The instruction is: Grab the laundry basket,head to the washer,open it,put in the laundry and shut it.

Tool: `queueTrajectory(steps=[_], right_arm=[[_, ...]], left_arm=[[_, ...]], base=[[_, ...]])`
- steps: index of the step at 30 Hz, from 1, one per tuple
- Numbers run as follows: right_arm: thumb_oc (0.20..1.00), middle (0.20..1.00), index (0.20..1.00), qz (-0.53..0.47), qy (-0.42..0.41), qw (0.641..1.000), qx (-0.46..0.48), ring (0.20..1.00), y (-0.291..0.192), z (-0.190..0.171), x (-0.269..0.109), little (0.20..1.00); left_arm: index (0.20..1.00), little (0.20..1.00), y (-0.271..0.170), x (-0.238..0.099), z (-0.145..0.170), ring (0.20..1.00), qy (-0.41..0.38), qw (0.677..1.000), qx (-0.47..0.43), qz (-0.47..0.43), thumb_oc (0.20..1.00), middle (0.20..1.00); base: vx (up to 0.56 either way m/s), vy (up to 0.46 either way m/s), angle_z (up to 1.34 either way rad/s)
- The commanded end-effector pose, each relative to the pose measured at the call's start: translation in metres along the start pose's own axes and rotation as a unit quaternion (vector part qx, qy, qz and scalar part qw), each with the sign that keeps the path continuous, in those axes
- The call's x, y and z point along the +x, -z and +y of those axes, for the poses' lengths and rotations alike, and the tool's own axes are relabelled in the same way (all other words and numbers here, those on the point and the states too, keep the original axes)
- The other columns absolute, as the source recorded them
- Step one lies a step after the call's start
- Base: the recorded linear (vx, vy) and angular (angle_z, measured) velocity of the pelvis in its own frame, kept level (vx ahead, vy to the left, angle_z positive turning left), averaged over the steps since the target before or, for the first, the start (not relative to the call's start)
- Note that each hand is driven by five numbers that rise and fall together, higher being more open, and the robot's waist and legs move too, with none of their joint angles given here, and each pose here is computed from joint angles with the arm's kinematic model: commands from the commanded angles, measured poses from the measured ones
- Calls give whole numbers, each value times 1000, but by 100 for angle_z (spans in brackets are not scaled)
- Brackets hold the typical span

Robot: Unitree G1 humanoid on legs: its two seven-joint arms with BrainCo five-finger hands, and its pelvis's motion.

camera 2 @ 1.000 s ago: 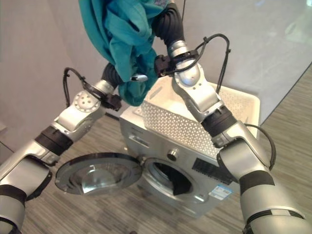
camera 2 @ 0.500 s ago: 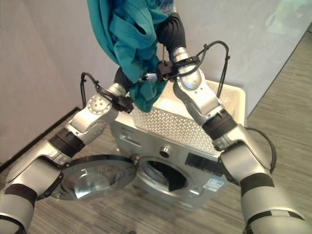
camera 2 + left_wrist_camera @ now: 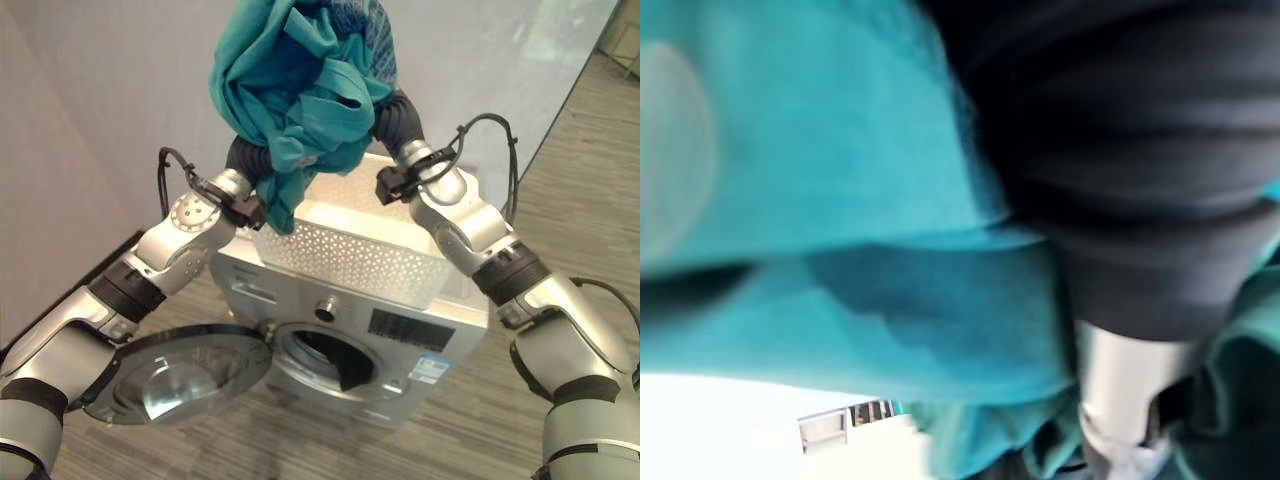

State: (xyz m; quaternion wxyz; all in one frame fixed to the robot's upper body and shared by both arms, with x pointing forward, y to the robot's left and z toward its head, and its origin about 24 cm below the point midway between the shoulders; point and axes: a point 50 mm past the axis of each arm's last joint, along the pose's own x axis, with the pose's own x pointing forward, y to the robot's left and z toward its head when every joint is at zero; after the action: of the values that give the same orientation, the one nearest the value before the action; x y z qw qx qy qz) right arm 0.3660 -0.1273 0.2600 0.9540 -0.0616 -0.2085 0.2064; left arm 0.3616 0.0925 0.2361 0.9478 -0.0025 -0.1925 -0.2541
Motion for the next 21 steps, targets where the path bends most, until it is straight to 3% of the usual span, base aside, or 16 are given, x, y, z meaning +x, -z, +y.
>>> queueTrajectory(steps=[1,6,7,10,13,14,15,21], right_arm=[[200,200,200,-15,-1,1000,-25,200,-15,-14,2,200],[200,200,200,9,-29,998,-49,200,-6,-11,-2,200],[200,200,200,10,-32,998,-52,200,-6,-10,-2,200],[200,200,200,13,-44,997,-59,200,-4,-7,-2,200],[222,222,222,13,-58,996,-59,222,-4,-4,-3,222],[755,755,755,12,-74,995,-63,755,-4,-1,-4,755],[1000,1000,1000,12,-74,995,-63,1000,-4,-1,-4,1000],[1000,1000,1000,12,-90,992,-82,1000,-5,-1,-8,1000]], left_arm=[[1000,1000,-26,13,7,1000,1,999,14,-41,1000,1000],[1000,1000,-23,17,-10,1000,40,999,1,-34,1000,1000],[846,846,-23,18,-11,846,43,998,-2,-34,846,846],[222,222,-20,20,-18,222,55,998,-18,-31,222,222],[200,200,-22,21,-24,200,65,997,-21,-36,200,200],[200,200,-21,23,-28,200,69,996,-30,-39,200,200],[200,200,-21,23,-28,200,69,996,-30,-39,200,200],[200,200,-20,23,-27,200,64,996,-48,-42,200,200]], base=[[0,0,0],[0,0,0],[0,0,0],[0,0,0],[0,0,0],[0,0,0],[0,0,0],[0,0,0]])
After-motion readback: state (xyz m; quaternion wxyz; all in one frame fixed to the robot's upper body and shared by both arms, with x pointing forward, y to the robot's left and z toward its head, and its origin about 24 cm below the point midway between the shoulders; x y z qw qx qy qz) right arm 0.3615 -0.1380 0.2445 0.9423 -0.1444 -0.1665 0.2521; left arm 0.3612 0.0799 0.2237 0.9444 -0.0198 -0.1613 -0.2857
